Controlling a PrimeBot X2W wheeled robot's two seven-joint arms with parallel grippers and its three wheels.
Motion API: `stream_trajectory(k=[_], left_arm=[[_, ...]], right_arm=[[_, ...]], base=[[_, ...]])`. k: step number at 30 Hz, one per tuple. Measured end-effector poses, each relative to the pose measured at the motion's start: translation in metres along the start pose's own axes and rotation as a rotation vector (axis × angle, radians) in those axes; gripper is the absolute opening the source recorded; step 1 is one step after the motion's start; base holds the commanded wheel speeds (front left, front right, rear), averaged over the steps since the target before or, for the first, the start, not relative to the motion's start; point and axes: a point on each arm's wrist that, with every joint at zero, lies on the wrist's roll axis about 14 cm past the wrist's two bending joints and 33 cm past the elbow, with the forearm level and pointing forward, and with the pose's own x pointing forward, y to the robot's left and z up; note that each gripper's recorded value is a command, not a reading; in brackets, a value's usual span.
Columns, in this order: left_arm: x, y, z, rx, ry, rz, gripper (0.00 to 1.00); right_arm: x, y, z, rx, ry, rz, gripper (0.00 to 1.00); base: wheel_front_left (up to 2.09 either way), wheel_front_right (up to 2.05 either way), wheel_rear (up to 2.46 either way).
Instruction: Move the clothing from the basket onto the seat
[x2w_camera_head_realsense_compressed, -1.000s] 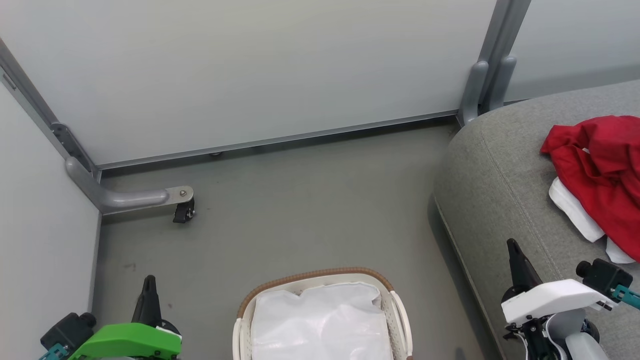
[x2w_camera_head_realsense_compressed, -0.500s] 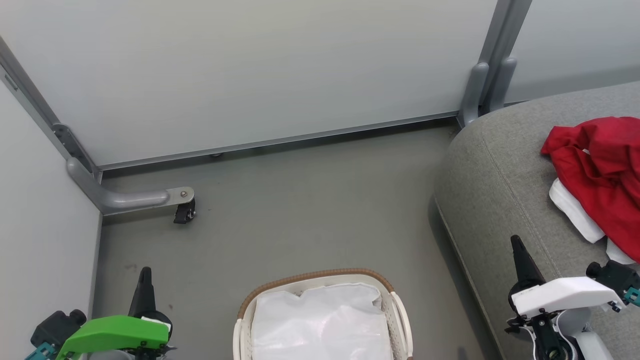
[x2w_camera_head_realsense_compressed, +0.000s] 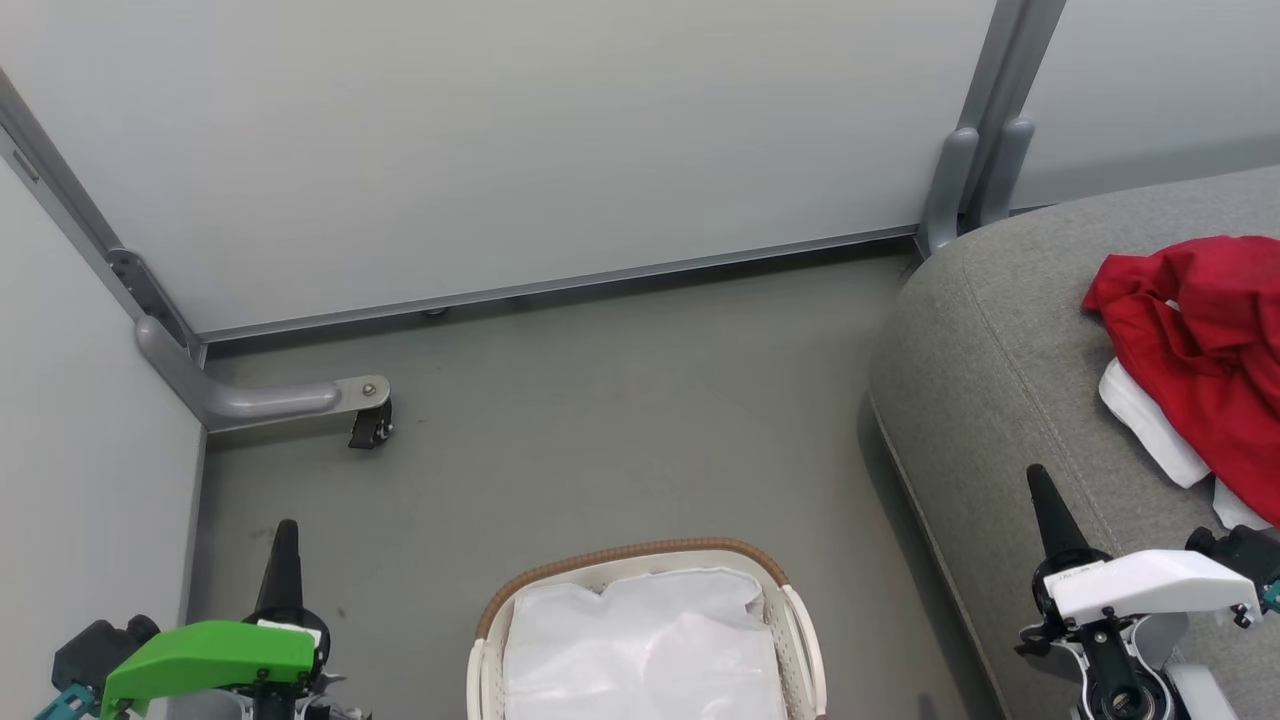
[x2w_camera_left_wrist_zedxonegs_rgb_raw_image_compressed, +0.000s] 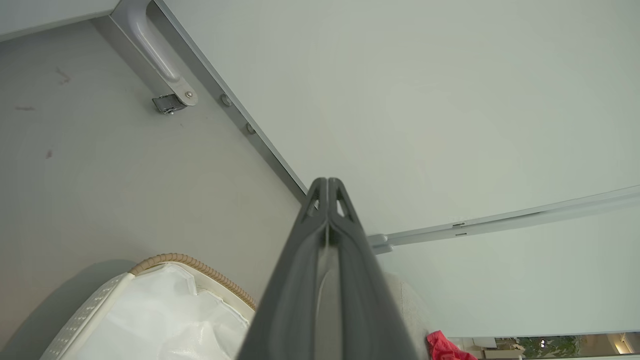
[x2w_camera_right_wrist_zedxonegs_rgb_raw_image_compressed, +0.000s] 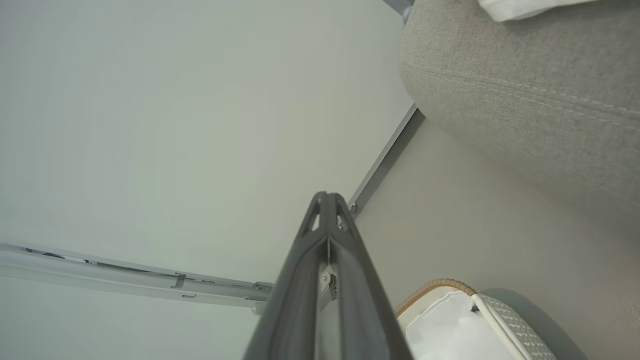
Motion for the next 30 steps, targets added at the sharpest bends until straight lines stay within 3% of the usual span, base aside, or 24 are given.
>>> stream_trajectory(k=[30], left_arm=[[0.004,-0.020,0.014,-0.251,-0.012,-0.069,0.00]], right_arm=[[0.000,0.012,0.008,0.276,0.002,0.045,0.00]], base=[[0.00,0.00,0.00]])
